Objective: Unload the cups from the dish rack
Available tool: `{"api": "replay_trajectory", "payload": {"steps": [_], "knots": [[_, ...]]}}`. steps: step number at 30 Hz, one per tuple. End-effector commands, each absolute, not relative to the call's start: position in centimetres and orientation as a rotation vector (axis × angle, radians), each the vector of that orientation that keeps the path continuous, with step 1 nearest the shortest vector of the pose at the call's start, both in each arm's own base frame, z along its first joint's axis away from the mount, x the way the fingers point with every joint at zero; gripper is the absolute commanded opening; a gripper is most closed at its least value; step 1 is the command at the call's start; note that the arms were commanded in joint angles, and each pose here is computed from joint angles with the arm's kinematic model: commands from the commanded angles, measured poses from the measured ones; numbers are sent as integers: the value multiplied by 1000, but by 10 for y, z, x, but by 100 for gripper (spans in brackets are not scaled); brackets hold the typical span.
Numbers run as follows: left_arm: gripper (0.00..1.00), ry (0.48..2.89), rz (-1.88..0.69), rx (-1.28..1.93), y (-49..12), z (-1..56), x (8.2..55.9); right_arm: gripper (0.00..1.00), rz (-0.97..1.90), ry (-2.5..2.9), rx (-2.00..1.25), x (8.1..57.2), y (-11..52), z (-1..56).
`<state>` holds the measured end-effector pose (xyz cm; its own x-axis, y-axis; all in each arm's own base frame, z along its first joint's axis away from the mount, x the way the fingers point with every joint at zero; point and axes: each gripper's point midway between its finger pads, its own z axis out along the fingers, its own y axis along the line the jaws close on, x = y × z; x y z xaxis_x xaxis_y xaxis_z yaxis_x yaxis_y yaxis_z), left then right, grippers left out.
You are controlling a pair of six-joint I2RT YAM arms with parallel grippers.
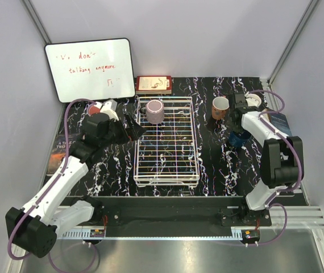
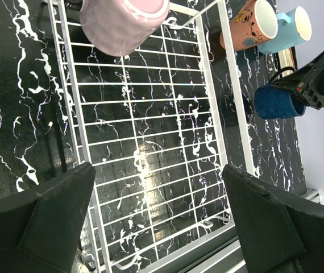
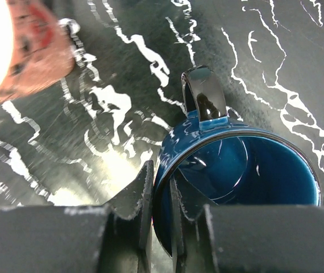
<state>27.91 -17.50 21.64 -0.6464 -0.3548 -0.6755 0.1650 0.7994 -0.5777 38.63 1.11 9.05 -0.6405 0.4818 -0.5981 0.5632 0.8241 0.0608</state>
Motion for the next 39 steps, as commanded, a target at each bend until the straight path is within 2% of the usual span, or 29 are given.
{"api": "replay_trajectory", "payload": {"steps": [1,14,20,23,24,27,28,30,31,37,39], "knots": [[99,2105,-748,-134,-171,222,285,0,-178,2262,784,423,-2,113],[99,2129,-705,-162,-167,214,286,0,-334,2314,815,429,-19,76],[99,2119,-678,-157,-164,217,287,1,-339,2290,847,421,-21,86],[99,2115,-673,-157,-163,219,288,14,-301,2262,846,417,-20,102],[99,2114,-677,-155,-164,220,289,22,-266,2261,840,417,-15,106],[99,2116,-672,-157,-164,220,290,32,-215,2227,805,417,-5,127],[99,2117,-667,-160,-164,220,291,41,-212,2221,789,416,-3,132],[99,2117,-659,-164,-162,221,290,49,-188,2190,774,415,2,147],[99,2117,-652,-167,-161,220,291,58,-172,2184,756,414,7,153],[99,2103,-616,-168,-158,228,296,75,11,2124,691,404,38,200],[99,2094,-575,-174,-154,233,304,85,112,2112,625,397,61,219]]}}
